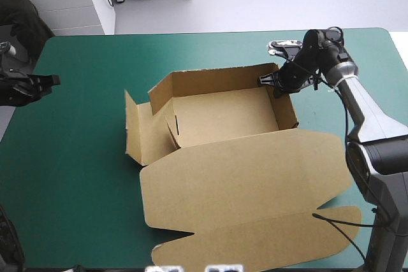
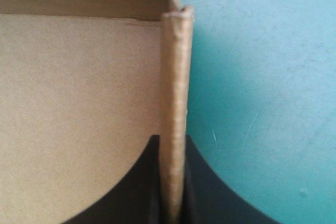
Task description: Fold the box
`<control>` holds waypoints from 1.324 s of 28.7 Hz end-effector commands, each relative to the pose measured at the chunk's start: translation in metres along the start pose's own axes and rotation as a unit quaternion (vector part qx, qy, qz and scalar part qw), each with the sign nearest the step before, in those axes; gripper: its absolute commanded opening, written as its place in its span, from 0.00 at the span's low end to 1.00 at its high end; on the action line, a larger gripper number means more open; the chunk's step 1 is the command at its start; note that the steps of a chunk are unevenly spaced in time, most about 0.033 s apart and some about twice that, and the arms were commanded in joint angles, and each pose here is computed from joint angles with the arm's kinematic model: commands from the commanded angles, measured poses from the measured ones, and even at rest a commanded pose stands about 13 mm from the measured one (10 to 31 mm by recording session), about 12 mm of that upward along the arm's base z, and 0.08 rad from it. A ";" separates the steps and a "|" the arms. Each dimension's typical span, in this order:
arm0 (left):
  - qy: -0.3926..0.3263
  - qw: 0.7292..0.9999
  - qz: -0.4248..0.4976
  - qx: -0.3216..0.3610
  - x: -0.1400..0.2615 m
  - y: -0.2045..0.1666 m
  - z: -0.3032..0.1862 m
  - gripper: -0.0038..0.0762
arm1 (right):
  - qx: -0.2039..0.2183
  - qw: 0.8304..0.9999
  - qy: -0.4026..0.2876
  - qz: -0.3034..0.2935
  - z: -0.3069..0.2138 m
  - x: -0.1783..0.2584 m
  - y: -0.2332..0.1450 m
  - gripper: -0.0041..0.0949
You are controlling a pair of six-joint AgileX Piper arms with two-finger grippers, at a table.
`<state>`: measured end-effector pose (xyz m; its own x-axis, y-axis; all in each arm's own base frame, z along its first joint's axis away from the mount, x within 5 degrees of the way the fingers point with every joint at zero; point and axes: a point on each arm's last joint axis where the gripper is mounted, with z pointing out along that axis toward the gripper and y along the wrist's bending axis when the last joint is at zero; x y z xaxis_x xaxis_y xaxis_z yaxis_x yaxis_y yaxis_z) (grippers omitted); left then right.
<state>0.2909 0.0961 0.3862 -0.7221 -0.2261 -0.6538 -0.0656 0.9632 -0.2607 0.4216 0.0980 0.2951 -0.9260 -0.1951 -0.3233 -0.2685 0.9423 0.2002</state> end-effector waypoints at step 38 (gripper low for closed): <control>-0.020 0.912 -0.055 0.407 -0.018 -0.084 0.009 0.05 | -0.159 0.961 -0.226 0.022 -0.157 0.016 0.018 0.02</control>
<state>0.3313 0.0321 0.3864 -0.7292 -0.3499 -0.5880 0.3098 0.5974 -0.7397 0.3750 0.0676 0.4027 -0.8259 -0.0219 -0.5634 -0.3244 0.8357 0.4431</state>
